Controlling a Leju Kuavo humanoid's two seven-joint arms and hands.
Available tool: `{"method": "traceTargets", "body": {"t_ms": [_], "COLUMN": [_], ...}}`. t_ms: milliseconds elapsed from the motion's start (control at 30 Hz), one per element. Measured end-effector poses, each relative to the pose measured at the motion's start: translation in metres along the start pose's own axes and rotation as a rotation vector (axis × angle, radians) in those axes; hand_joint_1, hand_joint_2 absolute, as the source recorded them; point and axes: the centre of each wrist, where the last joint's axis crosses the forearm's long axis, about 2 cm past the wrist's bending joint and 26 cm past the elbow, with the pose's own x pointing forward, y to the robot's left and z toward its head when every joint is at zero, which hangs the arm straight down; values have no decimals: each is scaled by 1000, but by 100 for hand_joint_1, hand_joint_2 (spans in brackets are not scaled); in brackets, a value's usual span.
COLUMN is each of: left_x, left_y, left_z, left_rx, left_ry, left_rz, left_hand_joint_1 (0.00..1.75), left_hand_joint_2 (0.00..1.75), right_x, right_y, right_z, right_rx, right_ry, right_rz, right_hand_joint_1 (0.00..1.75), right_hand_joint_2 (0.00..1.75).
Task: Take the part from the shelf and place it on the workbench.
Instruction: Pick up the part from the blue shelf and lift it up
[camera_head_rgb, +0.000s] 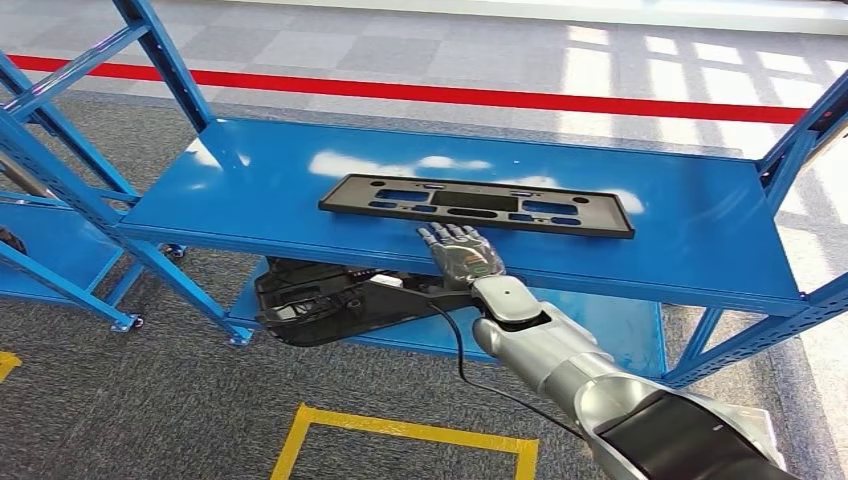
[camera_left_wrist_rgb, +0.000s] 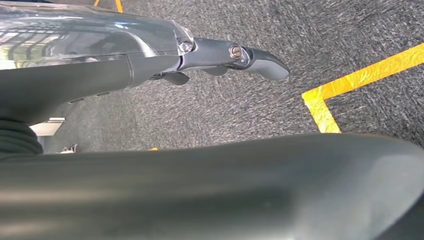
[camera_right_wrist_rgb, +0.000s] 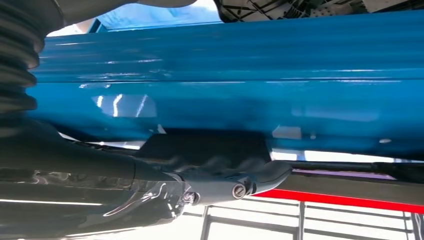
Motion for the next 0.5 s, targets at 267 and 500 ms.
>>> {"method": "traceTargets", "body": {"t_ms": [267,500], "left_x": [0,-2], "left_y": [0,-1], "left_z": [0,0], "left_rx": [-1,-4], "left_ry": [0,10], "left_rz": [-1,4], "left_hand_joint_1": [0,0], "left_hand_joint_2": [0,0], "right_x": [5,4], "right_y": [-8,-30], "right_z": [0,-3], "right_rx": [-149,-224], "right_ry": [-7,-15], "right_rz": [-6,-58], "right_hand_joint_1": [0,0], "right_hand_joint_2": [175,175]}}
